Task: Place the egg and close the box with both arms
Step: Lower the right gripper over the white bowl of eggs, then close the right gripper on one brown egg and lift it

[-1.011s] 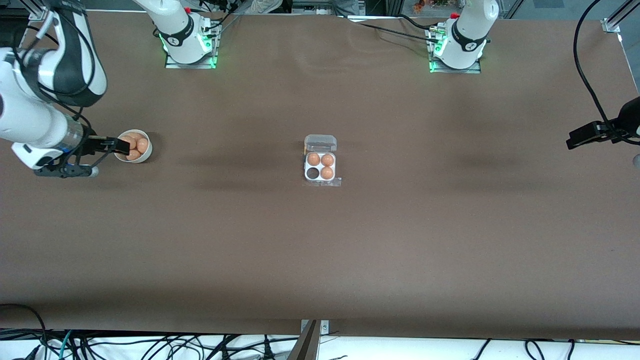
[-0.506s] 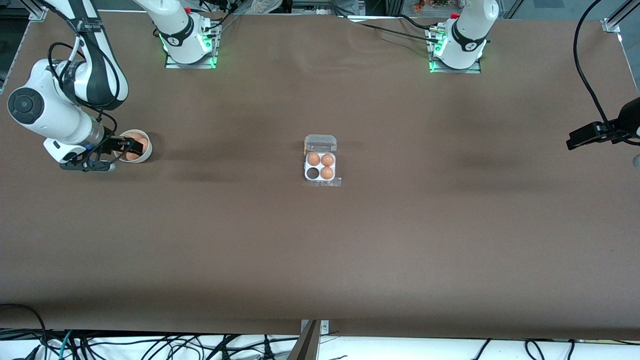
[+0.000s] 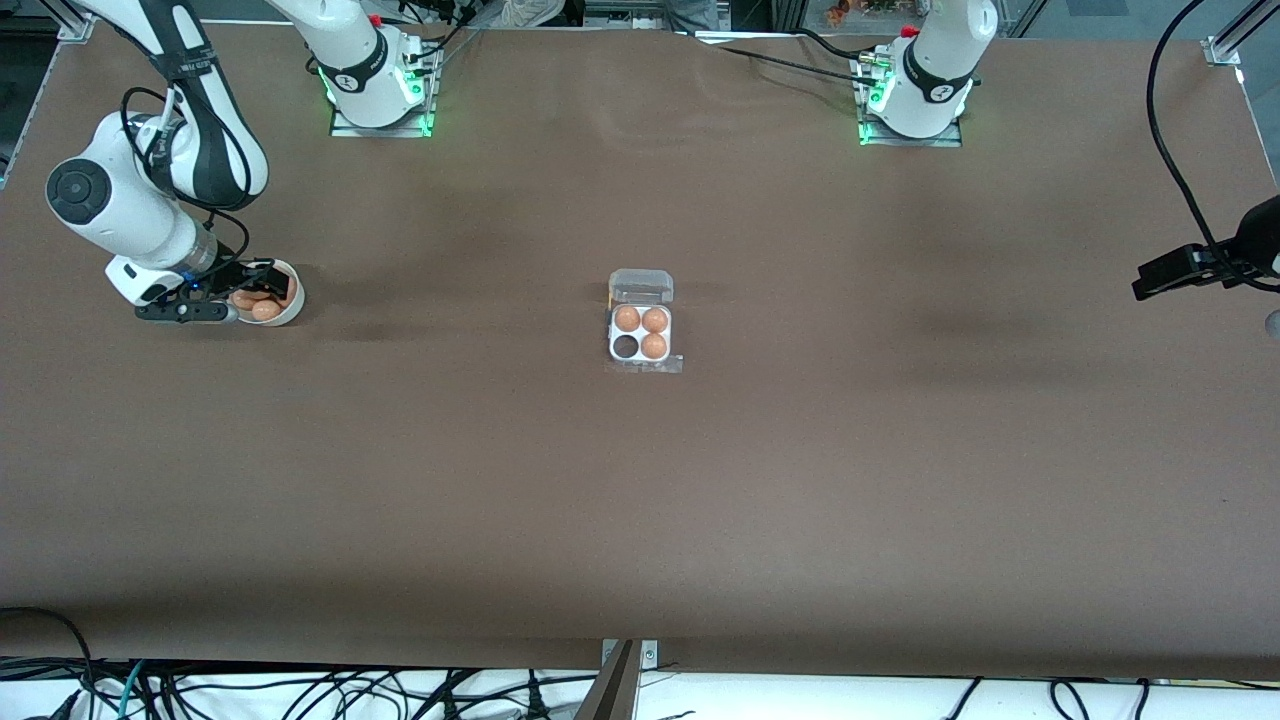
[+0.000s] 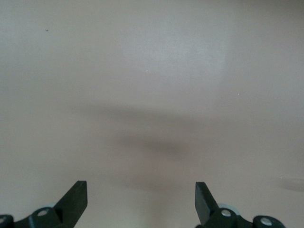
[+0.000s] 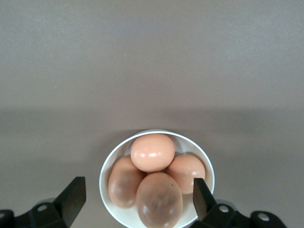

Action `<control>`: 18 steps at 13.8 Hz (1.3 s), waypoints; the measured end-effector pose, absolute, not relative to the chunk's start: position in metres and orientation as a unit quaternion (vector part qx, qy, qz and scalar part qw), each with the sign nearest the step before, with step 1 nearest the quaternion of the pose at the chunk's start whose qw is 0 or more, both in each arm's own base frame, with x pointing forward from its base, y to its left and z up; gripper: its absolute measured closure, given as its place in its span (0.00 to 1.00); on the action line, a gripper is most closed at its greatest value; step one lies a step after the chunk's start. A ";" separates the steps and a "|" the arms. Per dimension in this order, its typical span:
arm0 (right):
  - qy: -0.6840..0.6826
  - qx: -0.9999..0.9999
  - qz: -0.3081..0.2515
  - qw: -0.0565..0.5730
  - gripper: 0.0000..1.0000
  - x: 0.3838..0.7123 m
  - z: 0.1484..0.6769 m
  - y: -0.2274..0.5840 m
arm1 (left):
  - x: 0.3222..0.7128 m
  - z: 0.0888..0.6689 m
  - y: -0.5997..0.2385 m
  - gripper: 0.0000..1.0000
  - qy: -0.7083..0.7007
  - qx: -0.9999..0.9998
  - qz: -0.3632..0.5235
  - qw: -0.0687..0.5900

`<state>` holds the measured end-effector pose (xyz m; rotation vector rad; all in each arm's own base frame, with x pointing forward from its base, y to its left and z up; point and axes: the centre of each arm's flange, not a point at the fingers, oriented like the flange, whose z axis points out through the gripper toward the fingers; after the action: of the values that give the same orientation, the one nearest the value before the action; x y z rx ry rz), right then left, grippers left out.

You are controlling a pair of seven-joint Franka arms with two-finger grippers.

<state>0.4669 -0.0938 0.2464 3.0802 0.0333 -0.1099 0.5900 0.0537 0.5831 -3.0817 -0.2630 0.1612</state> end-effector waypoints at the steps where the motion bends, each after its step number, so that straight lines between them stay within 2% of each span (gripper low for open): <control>1: 0.015 0.999 -0.036 0.029 0.00 0.464 0.245 -0.097 | 0.590 0.583 0.054 0.00 -0.085 -0.995 0.052 0.022; 8: 0.021 0.998 -0.046 0.028 0.02 0.455 0.237 -0.108 | 0.590 0.582 0.053 0.00 -0.084 -0.995 0.053 0.022; 10: 0.022 0.998 -0.047 0.028 0.19 0.454 0.236 -0.107 | 0.590 0.582 0.053 0.00 -0.084 -0.995 0.053 0.022; 11: 0.022 0.998 -0.047 0.028 0.19 0.453 0.236 -0.107 | 0.591 0.582 0.053 0.00 -0.084 -0.995 0.053 0.022; 12: 0.022 0.998 -0.047 0.028 0.25 0.453 0.236 -0.107 | 0.591 0.582 0.053 0.00 -0.084 -0.995 0.053 0.022; 15: 0.022 0.998 -0.047 0.028 0.28 0.454 0.236 -0.107 | 0.591 0.582 0.053 0.00 -0.084 -0.995 0.053 0.022; 18: 0.023 0.998 -0.047 0.028 0.36 0.454 0.236 -0.107 | 0.591 0.582 0.053 0.00 -0.084 -0.995 0.053 0.022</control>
<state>0.4537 -0.1071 0.2361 3.0815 0.0697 -0.1438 0.5906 0.0528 0.5822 -3.0821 -0.2602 0.1634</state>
